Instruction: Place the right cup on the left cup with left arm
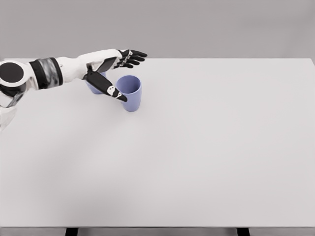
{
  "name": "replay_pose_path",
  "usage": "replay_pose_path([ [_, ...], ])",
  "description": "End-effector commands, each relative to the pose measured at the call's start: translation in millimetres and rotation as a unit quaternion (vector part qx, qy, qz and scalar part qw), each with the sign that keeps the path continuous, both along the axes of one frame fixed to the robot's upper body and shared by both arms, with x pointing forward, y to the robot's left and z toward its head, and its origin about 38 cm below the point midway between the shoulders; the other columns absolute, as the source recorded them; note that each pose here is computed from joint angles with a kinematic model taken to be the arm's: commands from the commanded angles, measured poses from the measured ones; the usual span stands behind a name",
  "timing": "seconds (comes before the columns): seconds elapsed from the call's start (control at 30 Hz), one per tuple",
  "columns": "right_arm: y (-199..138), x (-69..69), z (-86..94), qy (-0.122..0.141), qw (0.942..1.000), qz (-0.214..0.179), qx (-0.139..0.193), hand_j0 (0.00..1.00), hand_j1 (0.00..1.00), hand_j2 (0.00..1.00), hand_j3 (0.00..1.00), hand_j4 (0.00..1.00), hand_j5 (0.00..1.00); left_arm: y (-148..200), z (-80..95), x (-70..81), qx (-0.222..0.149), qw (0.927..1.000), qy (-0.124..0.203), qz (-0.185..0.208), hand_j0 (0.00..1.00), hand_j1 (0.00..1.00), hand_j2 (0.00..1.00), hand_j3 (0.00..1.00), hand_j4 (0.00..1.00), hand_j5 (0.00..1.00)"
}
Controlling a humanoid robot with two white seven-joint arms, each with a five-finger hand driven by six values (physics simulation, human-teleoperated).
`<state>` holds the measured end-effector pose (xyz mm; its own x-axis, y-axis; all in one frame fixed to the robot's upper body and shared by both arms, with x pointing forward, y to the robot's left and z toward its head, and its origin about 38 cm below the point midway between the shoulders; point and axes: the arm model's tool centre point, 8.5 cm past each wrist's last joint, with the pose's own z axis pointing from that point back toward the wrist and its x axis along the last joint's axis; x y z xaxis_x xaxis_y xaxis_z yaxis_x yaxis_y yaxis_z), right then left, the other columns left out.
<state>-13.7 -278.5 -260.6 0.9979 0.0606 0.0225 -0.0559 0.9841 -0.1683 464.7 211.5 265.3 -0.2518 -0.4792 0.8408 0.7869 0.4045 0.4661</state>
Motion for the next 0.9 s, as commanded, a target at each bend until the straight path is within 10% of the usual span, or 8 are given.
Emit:
replay_pose_path([
  [0.0, 0, 0.0, 0.0, 0.0, 1.0, 0.0, 0.0, 1.0, 1.0, 1.0, 1.0, 1.0, 1.0, -2, -2.9, 2.0, -0.004, 1.0, 0.005, 0.001, 1.0, 1.0, 1.0, 1.0, 1.0, 1.0],
  [0.87, 0, 0.0, 0.0, 0.0, 1.0, 0.0, 0.0, 1.0, 1.0, 1.0, 1.0, 1.0, 1.0, -5, -34.1, 21.6, 0.014, 0.999, 0.029, 0.03, 1.0, 1.0, 1.0, 1.0, 1.0, 1.0],
])
